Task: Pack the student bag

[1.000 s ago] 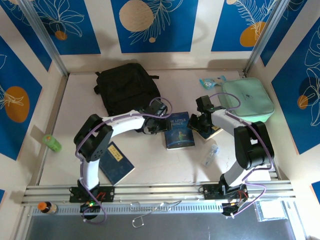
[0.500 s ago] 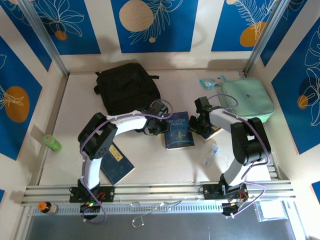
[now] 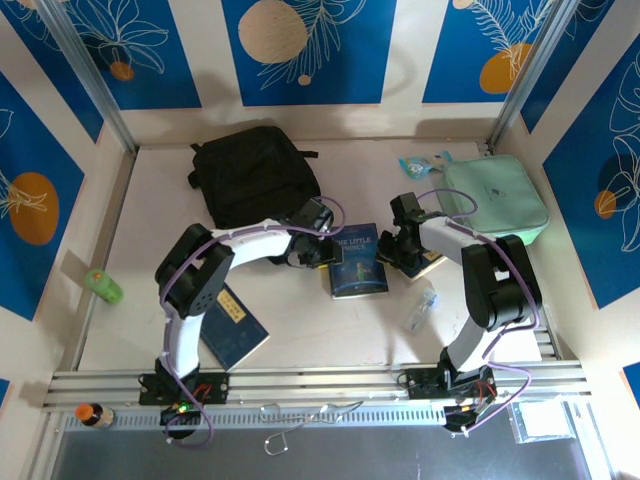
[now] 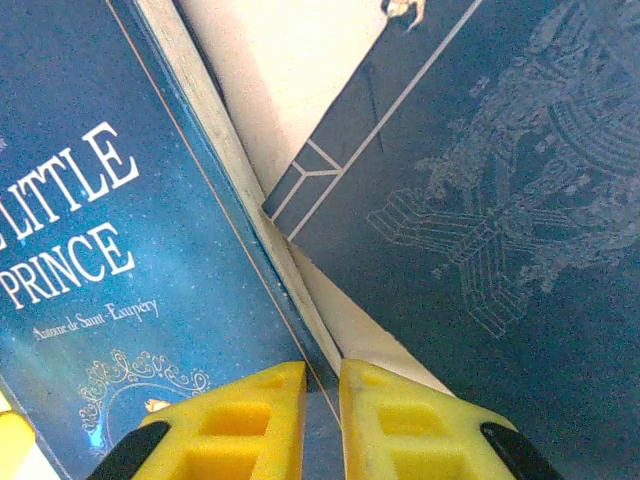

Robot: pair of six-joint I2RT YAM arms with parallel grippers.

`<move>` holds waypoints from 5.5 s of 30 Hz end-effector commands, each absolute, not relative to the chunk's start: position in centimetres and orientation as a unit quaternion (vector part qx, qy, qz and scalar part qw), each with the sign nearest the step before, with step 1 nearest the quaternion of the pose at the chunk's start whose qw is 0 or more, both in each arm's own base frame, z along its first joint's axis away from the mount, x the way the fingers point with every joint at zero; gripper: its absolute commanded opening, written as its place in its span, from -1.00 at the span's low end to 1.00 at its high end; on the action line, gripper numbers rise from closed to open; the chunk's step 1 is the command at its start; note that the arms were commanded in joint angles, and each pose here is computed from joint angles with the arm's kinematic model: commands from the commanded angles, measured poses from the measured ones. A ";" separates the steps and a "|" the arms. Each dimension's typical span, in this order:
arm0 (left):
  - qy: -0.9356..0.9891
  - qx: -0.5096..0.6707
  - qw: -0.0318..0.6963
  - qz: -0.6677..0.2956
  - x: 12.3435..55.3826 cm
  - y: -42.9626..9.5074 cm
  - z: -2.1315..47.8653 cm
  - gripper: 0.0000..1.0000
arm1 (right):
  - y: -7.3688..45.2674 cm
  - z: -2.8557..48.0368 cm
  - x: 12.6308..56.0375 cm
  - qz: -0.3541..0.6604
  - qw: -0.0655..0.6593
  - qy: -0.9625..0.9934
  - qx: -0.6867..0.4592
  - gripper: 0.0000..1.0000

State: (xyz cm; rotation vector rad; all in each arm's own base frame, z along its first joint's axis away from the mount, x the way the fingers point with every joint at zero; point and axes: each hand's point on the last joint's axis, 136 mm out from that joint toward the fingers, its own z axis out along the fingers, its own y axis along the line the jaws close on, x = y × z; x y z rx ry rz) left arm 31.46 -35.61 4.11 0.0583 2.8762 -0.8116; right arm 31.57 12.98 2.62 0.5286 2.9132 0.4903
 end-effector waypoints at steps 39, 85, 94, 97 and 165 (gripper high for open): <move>0.928 -0.048 0.092 -0.359 32.6 -38.0 6.1 -0.37 | 14.3 3.1 32.6 0.206 0.061 0.954 0.209 -0.56; 0.933 -0.087 0.011 -0.349 31.0 -38.3 1.8 -0.15 | 15.0 2.8 31.7 0.198 0.046 0.968 0.145 -0.19; 0.903 -0.044 0.053 -0.425 31.9 -40.2 7.3 -0.25 | 14.7 2.7 31.8 0.203 0.045 0.965 0.158 -0.28; 0.896 -0.029 0.067 -0.438 31.9 -40.4 8.9 -0.29 | 14.7 2.8 31.7 0.211 0.047 0.963 0.163 -0.31; 0.712 -0.290 0.322 -0.552 44.6 -25.2 25.0 -0.94 | 29.5 22.5 42.5 0.634 0.221 0.716 0.192 -0.43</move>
